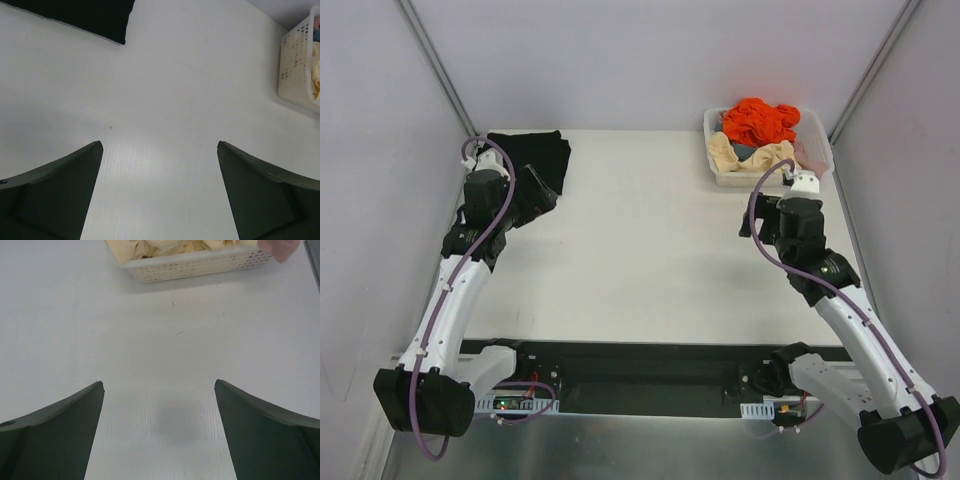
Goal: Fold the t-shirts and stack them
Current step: Grab crumpled tshirt from bin with the right arm
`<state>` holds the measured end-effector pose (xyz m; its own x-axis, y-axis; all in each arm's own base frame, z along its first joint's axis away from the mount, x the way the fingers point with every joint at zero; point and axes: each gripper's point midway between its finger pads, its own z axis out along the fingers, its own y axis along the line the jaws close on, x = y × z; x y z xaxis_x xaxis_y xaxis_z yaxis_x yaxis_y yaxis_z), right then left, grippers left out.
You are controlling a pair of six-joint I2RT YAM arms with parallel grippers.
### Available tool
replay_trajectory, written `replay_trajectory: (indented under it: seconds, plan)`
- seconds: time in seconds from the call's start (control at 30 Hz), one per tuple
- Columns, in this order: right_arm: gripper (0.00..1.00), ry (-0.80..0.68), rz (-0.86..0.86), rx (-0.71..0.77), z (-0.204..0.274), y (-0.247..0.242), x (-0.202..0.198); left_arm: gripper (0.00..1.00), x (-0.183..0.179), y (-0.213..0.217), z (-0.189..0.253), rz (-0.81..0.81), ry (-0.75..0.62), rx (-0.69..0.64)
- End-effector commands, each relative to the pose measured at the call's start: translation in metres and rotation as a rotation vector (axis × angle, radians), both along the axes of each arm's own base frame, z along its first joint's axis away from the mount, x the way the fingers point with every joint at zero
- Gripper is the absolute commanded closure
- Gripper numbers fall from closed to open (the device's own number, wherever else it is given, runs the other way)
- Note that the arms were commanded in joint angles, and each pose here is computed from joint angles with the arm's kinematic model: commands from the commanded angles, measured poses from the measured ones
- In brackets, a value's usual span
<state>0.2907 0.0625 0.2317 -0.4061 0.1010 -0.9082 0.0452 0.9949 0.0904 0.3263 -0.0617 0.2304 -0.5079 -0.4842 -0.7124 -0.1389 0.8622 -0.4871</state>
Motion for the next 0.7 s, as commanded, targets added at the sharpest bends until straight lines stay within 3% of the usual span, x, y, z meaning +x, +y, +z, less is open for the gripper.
replay_trajectory:
  seconds: [0.0,0.2,0.37,0.67]
  plan:
    - [0.03,-0.073,-0.052,0.006,0.042,-0.003,0.02,0.01,0.0,0.024,0.033,0.088,-0.107,0.092]
    - [0.03,-0.062,-0.252,-0.101,0.069,-0.026,0.059,0.01,0.003,0.035,0.042,0.137,-0.129,0.135]
    - [0.03,-0.069,-0.295,-0.14,0.094,-0.024,0.114,0.01,0.009,0.026,0.049,0.078,-0.137,0.135]
    - [0.03,-0.028,-0.211,-0.067,0.082,-0.015,0.214,0.01,0.014,0.025,0.039,0.09,-0.11,0.108]
